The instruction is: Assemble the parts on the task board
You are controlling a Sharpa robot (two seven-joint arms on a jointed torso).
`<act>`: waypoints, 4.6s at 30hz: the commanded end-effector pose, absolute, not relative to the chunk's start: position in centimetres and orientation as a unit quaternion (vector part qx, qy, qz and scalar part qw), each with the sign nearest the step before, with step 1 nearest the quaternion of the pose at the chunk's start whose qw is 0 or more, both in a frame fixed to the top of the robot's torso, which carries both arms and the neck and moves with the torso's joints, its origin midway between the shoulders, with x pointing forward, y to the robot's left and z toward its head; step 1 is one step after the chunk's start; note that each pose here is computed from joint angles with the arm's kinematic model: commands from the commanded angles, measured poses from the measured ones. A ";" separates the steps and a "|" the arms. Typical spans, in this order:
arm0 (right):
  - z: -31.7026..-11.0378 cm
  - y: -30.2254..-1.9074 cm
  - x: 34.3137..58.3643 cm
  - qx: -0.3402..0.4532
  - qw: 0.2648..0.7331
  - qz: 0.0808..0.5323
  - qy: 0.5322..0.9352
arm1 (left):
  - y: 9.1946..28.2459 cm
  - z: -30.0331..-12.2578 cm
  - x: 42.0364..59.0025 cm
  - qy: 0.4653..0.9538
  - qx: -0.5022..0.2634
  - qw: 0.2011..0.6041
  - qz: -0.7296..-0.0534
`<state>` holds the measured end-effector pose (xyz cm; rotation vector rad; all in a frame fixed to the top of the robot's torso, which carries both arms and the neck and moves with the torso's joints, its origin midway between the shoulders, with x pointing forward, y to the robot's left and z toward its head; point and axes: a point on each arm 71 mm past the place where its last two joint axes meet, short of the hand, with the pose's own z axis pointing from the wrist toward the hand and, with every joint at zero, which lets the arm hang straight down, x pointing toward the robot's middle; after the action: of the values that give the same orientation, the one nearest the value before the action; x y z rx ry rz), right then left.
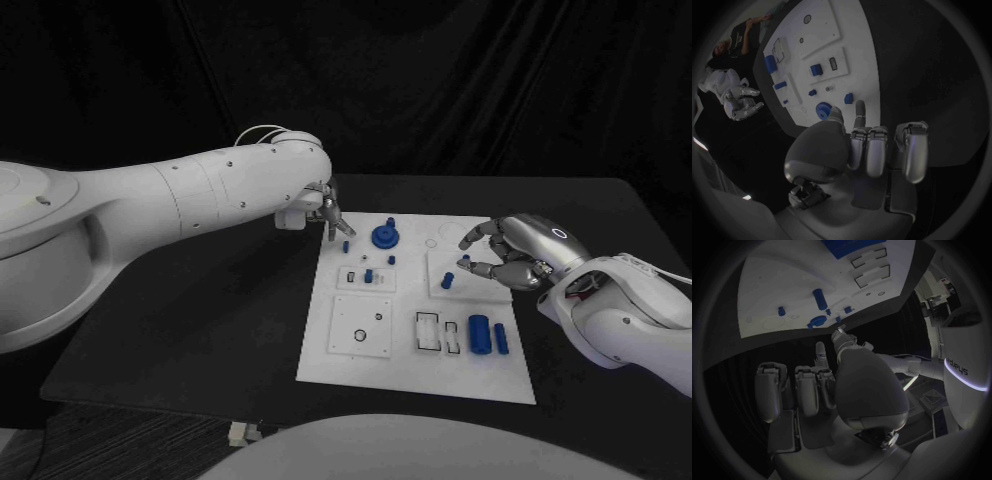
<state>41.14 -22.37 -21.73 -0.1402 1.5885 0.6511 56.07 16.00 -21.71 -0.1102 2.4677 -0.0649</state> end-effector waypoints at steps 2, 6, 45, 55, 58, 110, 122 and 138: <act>-21.7 -22.4 41.1 -0.060 0.654 0.288 0.697 | 15.7 -22.3 56.0 0.947 -0.031 0.318 -0.031; -21.8 -22.4 41.1 -0.060 0.653 0.287 0.698 | 15.6 -22.6 55.9 0.948 -0.031 0.316 -0.032; -22.0 -22.4 41.3 -0.060 0.649 0.283 0.704 | 14.5 -23.6 56.0 0.949 -0.028 0.312 -0.043; -22.0 -22.4 41.3 -0.060 0.648 0.282 0.705 | 14.4 -23.9 56.0 0.950 -0.028 0.309 -0.042; -22.0 -22.4 41.3 -0.060 0.647 0.281 0.706 | 14.5 -24.0 55.9 0.950 -0.029 0.308 -0.041; -22.8 -22.8 41.2 -0.058 0.637 0.272 0.719 | 14.5 -21.2 53.2 0.935 -0.033 0.350 -0.056; -22.8 -23.0 41.1 -0.053 0.635 0.270 0.722 | 15.7 -20.2 50.4 0.938 -0.022 0.343 -0.056; -23.0 -22.8 41.0 -0.052 0.634 0.273 0.722 | 15.0 -21.8 49.3 0.937 -0.028 0.340 -0.075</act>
<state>41.10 -22.81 -22.84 -0.1285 1.6427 0.6332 49.22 15.04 -21.69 -0.0416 2.4574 -0.1960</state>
